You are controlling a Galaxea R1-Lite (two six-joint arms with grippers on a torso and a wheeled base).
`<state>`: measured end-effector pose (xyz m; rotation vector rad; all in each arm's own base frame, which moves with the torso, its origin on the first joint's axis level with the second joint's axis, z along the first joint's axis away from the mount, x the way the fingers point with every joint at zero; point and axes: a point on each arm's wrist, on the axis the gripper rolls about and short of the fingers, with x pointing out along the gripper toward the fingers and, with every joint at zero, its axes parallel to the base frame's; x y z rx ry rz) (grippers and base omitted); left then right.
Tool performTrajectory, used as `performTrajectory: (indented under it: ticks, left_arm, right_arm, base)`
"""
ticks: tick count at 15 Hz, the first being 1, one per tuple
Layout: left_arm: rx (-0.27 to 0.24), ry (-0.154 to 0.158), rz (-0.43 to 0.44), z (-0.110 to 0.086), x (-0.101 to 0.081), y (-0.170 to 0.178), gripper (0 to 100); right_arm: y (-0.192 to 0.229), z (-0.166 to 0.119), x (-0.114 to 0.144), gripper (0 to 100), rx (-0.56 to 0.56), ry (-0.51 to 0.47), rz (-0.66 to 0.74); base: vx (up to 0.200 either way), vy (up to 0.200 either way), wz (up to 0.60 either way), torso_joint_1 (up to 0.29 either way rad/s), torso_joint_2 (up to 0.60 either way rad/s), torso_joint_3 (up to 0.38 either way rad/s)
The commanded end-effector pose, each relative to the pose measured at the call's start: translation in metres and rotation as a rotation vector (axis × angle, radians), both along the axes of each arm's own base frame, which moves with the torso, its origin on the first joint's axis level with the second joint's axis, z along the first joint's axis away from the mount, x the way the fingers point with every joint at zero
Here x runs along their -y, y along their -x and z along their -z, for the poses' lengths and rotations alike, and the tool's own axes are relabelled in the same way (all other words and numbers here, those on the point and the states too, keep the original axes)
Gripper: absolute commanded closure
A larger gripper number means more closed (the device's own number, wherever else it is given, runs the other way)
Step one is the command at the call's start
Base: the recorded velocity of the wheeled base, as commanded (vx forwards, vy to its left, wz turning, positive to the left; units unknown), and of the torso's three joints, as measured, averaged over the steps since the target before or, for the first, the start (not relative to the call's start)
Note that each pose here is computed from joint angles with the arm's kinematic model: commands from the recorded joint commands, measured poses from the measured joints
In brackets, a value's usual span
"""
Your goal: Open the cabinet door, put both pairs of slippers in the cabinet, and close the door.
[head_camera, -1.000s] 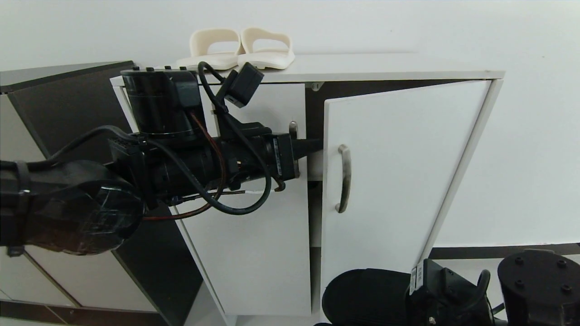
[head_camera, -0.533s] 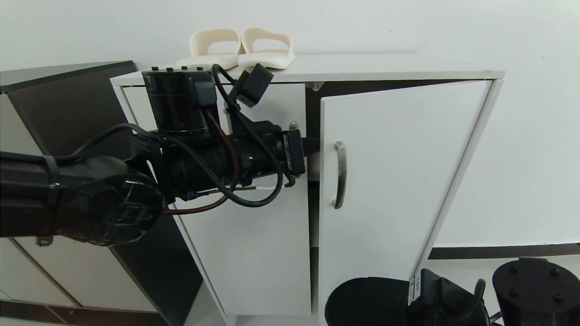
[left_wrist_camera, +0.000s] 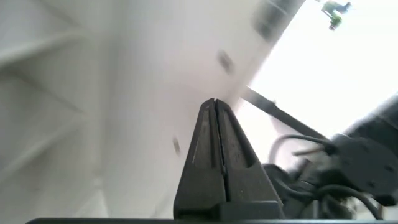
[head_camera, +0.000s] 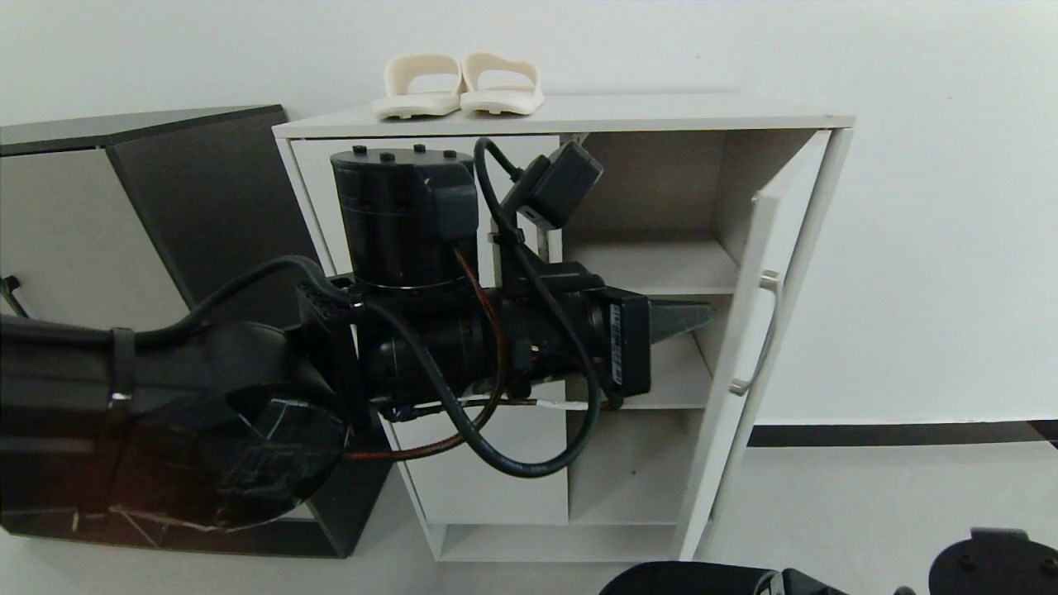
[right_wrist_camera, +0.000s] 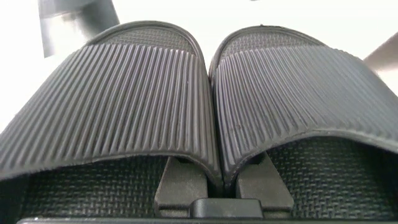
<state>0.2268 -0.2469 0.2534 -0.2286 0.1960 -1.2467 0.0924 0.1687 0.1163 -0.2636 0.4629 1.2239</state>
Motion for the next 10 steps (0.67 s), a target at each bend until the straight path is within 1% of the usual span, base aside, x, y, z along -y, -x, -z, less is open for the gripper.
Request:
performTrajectory:
  ticks: [1,3,5,6,7,8,9,10]
  left_arm:
    - [0.003,0.005,0.009,0.002,0.004,0.002,100]
    - [0.016,0.020,-0.059,0.001,-0.012,-0.012,100]
    - [0.029,0.030,-0.137,-0.004,-0.037,-0.020,100]
    - [0.041,0.036,-0.202,-0.009,-0.055,-0.018,100]
    - [0.065,0.054,-0.297,-0.019,-0.081,0.000,100]
    - [0.085,0.074,-0.384,-0.028,-0.101,0.019,100]
    - [0.081,0.071,-0.465,-0.033,-0.115,0.031,100]
    - [0.032,-0.010,-0.694,-0.033,-0.139,0.052,100]
  right_arm:
    - [0.008,-0.003,0.000,100,0.009,-0.016,-0.038]
    - [0.006,-0.006,-0.003,100,0.009,-0.030,-0.030]
    - [-0.005,-0.008,-0.008,100,0.006,-0.037,0.017]
    - [-0.019,-0.012,-0.013,100,0.003,-0.049,0.089]
    - [-0.038,-0.014,-0.023,100,0.019,-0.046,0.269]
    - [-0.050,-0.015,-0.033,100,0.054,-0.045,0.449]
    - [-0.059,-0.019,-0.041,100,0.083,-0.073,0.566]
    - [-0.072,-0.032,-0.052,100,0.112,-0.145,0.694]
  base:
    - [-0.200,0.000,0.00,-0.002,-0.01,0.007]
    - [-0.200,0.000,0.00,0.000,0.01,0.009]
    - [0.000,0.000,0.00,0.000,0.00,0.000]
    - [0.000,0.000,0.00,0.000,0.00,0.000]
    - [0.000,0.000,0.00,0.000,0.00,0.000]
    - [0.000,0.000,0.00,0.000,0.00,0.000]
    - [0.000,0.000,0.00,0.000,0.00,0.000]
    - [0.000,0.000,0.00,0.000,0.00,0.000]
